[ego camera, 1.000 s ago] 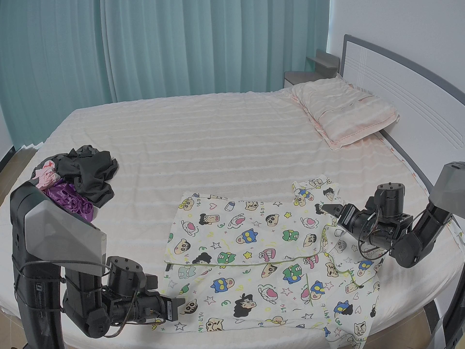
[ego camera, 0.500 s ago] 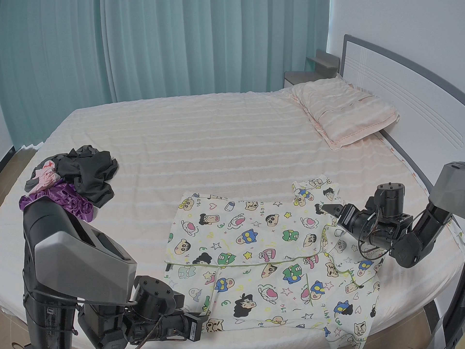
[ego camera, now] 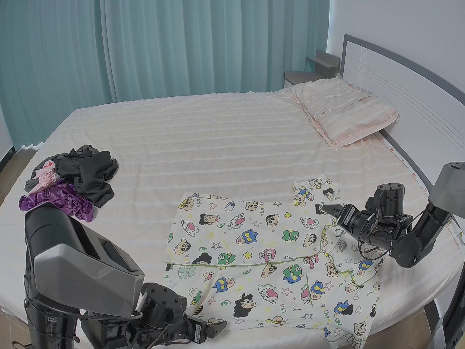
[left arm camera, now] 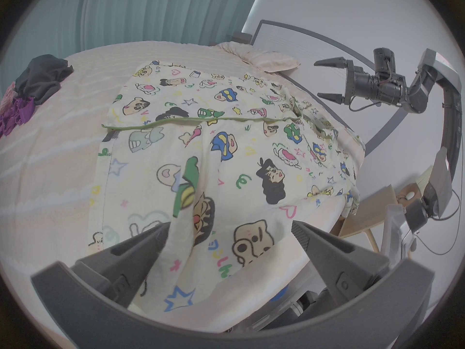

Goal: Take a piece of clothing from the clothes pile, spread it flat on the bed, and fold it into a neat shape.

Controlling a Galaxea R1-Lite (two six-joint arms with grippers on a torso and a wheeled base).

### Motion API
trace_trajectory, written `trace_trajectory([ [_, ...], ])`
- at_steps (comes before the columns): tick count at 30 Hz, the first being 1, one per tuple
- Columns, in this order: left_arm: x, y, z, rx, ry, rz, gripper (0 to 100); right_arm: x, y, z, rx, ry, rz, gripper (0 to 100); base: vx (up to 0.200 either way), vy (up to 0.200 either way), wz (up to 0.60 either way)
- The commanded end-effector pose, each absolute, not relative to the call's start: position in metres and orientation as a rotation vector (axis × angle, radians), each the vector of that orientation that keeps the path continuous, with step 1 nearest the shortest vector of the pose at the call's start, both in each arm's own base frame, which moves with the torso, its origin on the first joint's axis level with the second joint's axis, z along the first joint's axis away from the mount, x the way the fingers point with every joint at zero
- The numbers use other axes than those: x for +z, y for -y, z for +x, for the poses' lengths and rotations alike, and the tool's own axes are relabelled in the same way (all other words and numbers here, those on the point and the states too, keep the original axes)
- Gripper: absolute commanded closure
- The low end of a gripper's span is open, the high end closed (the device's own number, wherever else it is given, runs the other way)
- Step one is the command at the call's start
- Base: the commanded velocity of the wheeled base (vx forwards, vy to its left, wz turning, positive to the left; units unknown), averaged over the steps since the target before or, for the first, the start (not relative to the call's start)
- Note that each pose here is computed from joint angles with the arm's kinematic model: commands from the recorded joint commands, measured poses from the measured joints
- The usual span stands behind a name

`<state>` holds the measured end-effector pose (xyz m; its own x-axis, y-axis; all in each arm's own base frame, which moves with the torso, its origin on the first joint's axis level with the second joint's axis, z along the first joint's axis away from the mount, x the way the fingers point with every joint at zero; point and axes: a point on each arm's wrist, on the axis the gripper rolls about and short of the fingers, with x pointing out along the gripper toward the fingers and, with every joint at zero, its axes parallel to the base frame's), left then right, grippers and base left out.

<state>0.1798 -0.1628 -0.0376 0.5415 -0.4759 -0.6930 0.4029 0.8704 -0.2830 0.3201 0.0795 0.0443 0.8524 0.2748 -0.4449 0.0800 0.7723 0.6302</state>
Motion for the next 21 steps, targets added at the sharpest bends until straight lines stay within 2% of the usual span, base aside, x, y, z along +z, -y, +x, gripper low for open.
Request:
trace_trajectory([
  [1, -0.021, 0.166, 0.182, -0.518, -0.782, -0.136, 0, 0.044, -0.080, 0.320, 0.112, -0.552, 0.689, 0, 0.000, 0.000, 0.00],
  [8, -0.007, 0.168, 0.181, -0.537, -0.733, -0.162, 0, 0.044, -0.080, 0.320, 0.112, -0.552, 0.689, 0, 0.000, 0.000, 0.00],
  [21, -0.029, 0.181, 0.164, -0.614, -0.866, -0.157, 0, 0.044, -0.080, 0.320, 0.112, -0.551, 0.689, 0, 0.000, 0.000, 0.00],
])
